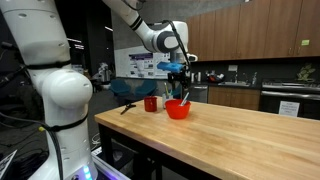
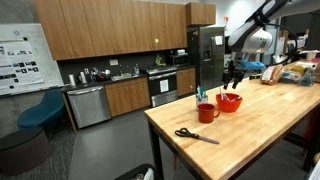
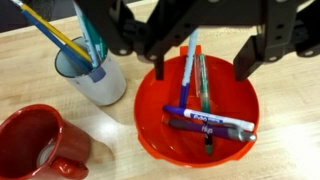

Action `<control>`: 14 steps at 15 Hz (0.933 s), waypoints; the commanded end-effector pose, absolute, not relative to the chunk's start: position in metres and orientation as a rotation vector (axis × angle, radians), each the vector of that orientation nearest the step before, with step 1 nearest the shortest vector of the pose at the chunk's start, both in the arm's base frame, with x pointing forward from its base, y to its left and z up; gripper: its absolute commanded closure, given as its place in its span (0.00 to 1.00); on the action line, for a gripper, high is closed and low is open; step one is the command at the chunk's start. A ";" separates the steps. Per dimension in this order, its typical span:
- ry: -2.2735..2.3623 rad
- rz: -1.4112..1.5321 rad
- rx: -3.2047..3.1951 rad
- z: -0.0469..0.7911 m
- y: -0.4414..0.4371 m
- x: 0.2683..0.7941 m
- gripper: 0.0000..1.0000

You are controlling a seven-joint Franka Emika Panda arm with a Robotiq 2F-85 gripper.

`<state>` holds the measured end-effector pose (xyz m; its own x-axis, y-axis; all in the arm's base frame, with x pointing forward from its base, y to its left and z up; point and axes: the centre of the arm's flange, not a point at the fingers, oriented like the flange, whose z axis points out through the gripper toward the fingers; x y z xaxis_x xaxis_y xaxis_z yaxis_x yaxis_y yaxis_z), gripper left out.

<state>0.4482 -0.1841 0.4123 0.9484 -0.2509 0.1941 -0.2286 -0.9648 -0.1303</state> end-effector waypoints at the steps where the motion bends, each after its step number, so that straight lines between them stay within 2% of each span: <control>1: 0.298 -0.390 -3.001 0.418 -0.172 0.468 0.00; 14: 0.190 -0.178 -2.916 0.430 -0.132 0.545 0.00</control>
